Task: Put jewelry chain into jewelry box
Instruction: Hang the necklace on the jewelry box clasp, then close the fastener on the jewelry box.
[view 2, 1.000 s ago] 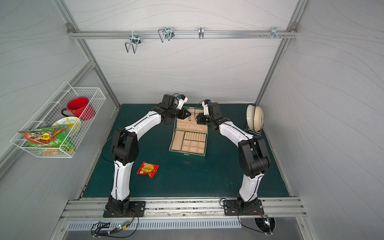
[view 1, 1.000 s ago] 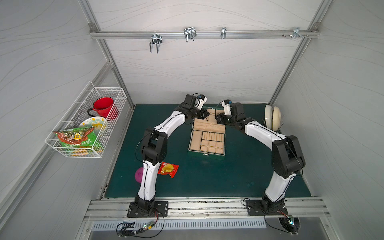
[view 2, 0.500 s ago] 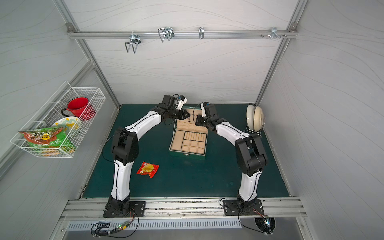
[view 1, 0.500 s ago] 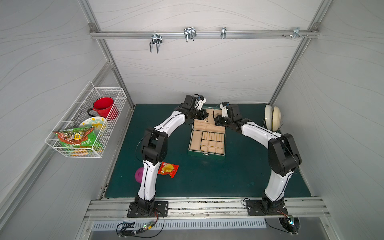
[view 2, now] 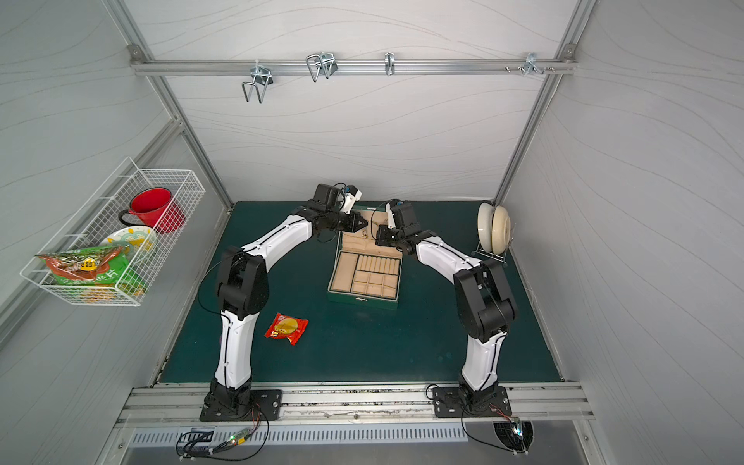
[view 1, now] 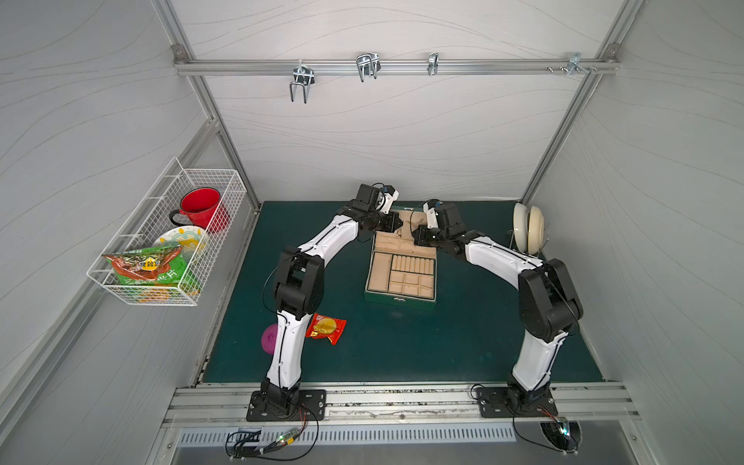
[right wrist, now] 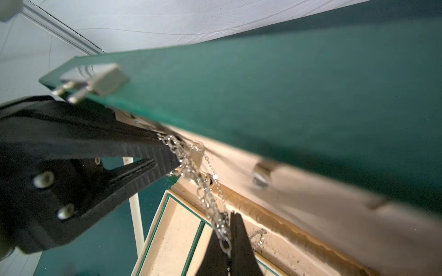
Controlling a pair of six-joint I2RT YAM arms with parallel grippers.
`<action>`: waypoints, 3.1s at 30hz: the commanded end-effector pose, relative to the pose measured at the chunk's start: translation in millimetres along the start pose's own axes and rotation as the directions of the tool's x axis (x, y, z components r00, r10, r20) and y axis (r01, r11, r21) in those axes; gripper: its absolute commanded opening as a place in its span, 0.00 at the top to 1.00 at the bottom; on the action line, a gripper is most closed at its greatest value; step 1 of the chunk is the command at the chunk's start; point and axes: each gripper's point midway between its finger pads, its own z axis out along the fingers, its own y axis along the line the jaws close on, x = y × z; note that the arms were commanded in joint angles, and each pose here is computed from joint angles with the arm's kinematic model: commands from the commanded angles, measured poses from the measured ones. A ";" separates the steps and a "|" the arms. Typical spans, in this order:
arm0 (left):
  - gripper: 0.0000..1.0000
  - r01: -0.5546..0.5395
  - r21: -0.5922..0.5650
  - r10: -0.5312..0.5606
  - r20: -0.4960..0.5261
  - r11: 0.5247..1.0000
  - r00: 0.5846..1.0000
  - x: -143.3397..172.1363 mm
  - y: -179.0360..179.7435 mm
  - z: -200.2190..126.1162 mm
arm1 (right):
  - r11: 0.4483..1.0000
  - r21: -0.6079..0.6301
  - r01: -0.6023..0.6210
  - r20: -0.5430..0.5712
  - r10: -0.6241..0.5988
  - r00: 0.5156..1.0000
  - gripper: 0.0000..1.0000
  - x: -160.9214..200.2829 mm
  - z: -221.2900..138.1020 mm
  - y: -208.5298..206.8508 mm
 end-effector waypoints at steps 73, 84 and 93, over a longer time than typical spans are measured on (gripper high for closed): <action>0.52 -0.090 0.038 0.083 0.157 0.995 0.984 -15.5 -23.6 -44.9 | 0.992 -0.100 -0.075 0.130 0.087 0.988 0.70 -19.6 -23.6 7.3; 0.38 -0.028 0.003 0.026 0.259 1.000 0.965 15.3 -16.3 -104.8 | 0.881 -0.118 0.459 0.074 -0.453 0.888 0.06 -7.4 -103.8 28.8; 0.16 0.182 -0.089 -0.162 0.194 0.979 0.968 99.2 26.5 -93.1 | 0.531 -0.048 0.846 0.040 -0.846 0.532 0.01 -44.9 -64.6 21.9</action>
